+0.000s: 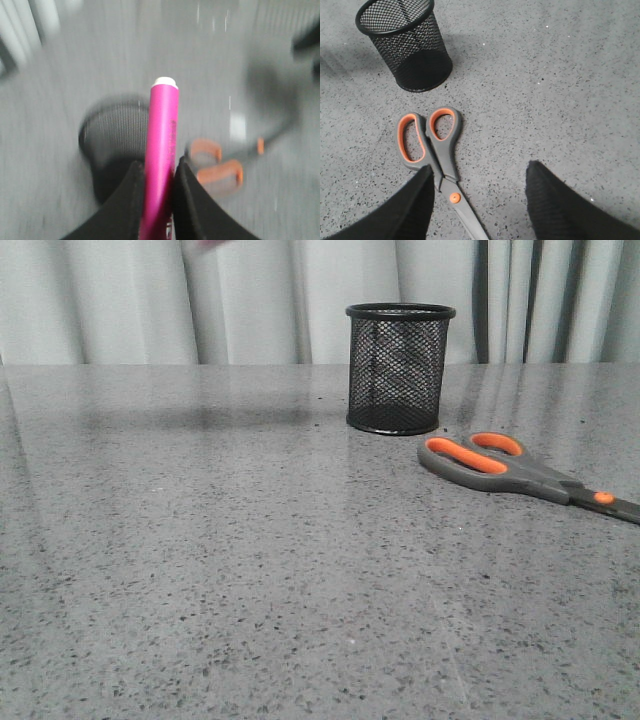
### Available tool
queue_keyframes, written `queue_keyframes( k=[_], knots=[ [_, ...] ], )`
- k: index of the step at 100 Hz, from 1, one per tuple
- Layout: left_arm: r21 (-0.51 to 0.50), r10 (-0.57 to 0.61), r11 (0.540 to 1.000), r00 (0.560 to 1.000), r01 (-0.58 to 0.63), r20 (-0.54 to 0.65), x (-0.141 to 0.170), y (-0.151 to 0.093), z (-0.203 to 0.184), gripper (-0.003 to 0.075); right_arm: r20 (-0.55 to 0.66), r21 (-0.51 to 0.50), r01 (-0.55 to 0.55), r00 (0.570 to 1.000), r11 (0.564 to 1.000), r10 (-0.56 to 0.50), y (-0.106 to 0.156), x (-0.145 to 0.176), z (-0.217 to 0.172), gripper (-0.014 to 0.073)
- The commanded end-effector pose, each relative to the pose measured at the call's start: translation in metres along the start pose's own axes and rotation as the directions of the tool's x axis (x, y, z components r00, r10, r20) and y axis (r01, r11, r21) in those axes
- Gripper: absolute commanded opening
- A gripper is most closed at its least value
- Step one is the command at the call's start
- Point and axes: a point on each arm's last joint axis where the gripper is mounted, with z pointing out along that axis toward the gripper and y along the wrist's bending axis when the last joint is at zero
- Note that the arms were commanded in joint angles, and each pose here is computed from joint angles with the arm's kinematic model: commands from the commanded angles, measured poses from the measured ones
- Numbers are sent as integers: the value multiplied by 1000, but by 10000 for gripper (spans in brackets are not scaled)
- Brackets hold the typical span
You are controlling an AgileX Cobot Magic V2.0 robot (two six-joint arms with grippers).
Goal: Put pen and scissors into bin
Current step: 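Lift the pink marker with the left gripper toward the mesh cup, then lower the marker into the mesh cup and open the left gripper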
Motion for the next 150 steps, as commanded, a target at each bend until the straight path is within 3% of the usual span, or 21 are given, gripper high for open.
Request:
queue_keyframes(
  k=[1, 25, 42, 62, 91, 100, 127, 150],
  knots=[
    [-56, -9, 998, 976, 22, 218, -45, -16, 0, -20, 84, 21, 8, 996, 1000, -9, -1, -15, -4, 369],
    [-148, -2, 988, 945, 54, 327, -55, -29, 68, -19, 71, 15, 8, 997, 1000, -9, 0, -14, -4, 369],
    [-188, -3, 979, 935, 75, 355, -42, -24, 105, -19, 64, 11, 8, 998, 1000, -9, 0, -14, -4, 369],
    [-184, -53, 976, 948, 116, 314, -17, -12, 126, -19, 61, 10, 8, 998, 1000, -9, 0, -13, -4, 369],
    [-229, -29, 969, 961, 95, 275, -11, -5, 126, -6, 61, 10, 8, 998, 1000, -9, 0, -13, -4, 369],
    [-230, -16, 970, 964, 79, 264, -10, -4, 124, 60, 61, 10, 8, 998, 1000, -9, 0, -13, -4, 369],
    [-241, -14, 967, 962, 83, 273, -11, 1, 116, 396, 61, 10, 8, 998, 1000, -9, 0, -13, -4, 369],
    [-274, 33, 960, 946, 61, 324, -33, 4, 78, 405, 71, 15, 8, 997, 1000, -9, 0, -14, -4, 369]
  ],
)
